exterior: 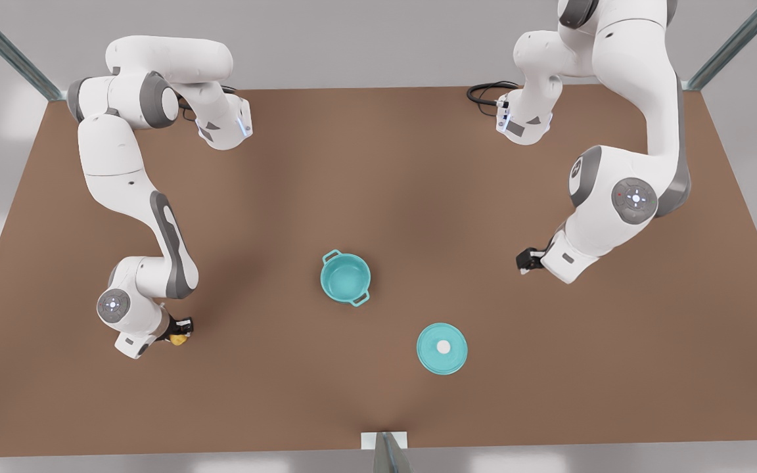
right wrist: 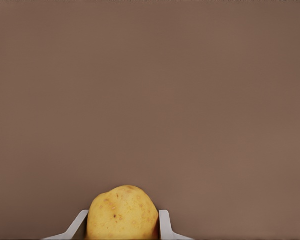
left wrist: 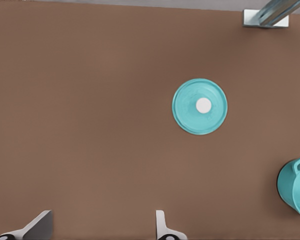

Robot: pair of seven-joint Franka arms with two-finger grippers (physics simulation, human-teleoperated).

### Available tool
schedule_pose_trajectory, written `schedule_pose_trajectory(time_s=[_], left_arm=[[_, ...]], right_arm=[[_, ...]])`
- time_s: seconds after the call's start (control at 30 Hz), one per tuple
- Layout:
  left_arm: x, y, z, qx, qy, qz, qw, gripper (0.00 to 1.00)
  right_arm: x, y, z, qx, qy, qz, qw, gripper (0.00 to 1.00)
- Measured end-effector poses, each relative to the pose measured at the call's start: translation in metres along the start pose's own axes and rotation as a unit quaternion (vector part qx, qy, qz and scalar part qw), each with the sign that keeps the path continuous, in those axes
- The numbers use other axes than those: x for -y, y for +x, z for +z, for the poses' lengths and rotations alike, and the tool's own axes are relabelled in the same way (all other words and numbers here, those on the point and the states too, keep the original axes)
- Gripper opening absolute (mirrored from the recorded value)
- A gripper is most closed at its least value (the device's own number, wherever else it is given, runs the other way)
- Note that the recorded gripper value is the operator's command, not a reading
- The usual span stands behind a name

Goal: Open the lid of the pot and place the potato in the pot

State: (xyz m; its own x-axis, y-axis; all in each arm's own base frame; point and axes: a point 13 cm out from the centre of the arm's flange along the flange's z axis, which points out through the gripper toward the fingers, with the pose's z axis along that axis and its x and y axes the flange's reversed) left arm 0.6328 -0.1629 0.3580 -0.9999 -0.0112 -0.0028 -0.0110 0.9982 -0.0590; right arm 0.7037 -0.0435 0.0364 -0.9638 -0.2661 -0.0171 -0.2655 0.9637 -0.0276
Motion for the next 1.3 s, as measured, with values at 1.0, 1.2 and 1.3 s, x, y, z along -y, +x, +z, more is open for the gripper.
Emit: schedule_pose_trajectory(time_s=[1.0,1.2,1.3], left_arm=[[0.013,0.003,0.005,-0.003,0.001,0.051,0.999,1.00],[0.014,0.003,0.002,-0.002,0.002,0.052,0.999,1.00],[0.006,0.001,0.002,-0.002,0.000,0.045,0.999,1.00]], right_arm=[[-0.035,-0.023,-0.075,0.022,-0.018,-0.055,0.998,0.34],[-0.067,-0.028,-0.103,0.020,-0.031,-0.077,0.996,0.33],[-0.106,-0.036,-0.119,0.026,-0.047,-0.102,0.993,0.32]])
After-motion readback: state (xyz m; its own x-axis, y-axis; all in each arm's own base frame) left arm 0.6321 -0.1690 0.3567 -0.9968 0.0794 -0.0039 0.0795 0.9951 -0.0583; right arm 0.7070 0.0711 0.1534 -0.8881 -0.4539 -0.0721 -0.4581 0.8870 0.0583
